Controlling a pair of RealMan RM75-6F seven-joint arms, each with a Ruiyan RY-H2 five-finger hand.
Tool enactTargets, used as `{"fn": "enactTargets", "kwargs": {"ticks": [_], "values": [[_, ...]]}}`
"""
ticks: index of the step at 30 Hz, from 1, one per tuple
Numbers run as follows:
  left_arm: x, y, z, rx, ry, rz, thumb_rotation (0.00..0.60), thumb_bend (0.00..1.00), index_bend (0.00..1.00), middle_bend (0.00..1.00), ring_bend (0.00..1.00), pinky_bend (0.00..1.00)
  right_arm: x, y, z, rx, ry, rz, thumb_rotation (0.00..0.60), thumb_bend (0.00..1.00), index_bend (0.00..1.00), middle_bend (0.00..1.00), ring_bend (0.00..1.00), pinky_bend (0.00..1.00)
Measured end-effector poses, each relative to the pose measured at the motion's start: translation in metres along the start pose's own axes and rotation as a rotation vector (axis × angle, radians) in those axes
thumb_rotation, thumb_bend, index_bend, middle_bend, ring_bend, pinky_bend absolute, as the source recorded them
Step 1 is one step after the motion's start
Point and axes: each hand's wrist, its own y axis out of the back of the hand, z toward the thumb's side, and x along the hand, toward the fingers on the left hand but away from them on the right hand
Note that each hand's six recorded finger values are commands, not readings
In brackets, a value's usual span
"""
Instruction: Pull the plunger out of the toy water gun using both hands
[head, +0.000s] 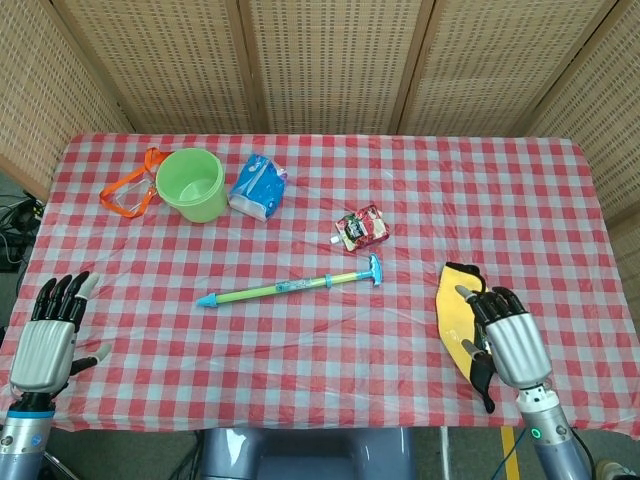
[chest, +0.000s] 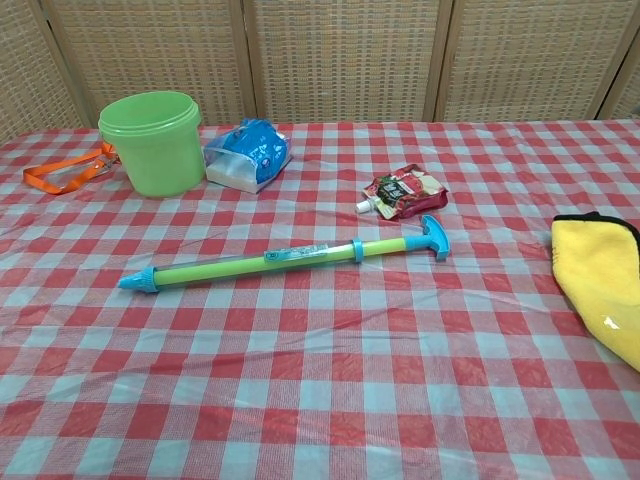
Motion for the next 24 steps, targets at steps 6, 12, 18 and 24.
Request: {"fn": "enactTargets", "kwargs": {"ticks": [6,12,18,24], "values": [[0.001,0.001,-0.002,-0.003,0.007,0.003,0.600,0.00,0.00,0.00,0.00,0.00,-0.034,-0.004,0.021,0.060,0.065,0.023,0.600,0.09,0.29,0.96,0.90,0.73],[0.003,-0.001,-0.004,-0.009,0.011,-0.007,0.600,0.00,0.00,0.00,0.00,0.00,-0.073,-0.032,0.048,0.124,0.105,0.124,0.600,0.21,0.27,1.00,0.96,0.77],[0.004,-0.006,-0.004,-0.010,0.010,-0.026,0.600,0.00,0.00,0.00,0.00,0.00,-0.105,-0.063,0.083,0.166,0.125,0.225,0.600,0.32,0.29,1.00,0.96,0.77],[0.007,-0.008,-0.007,-0.018,0.018,-0.035,0.600,0.00,0.00,0.00,0.00,0.00,-0.135,-0.085,0.113,0.185,0.131,0.266,0.600,0.42,0.33,1.00,0.96,0.77]]}}
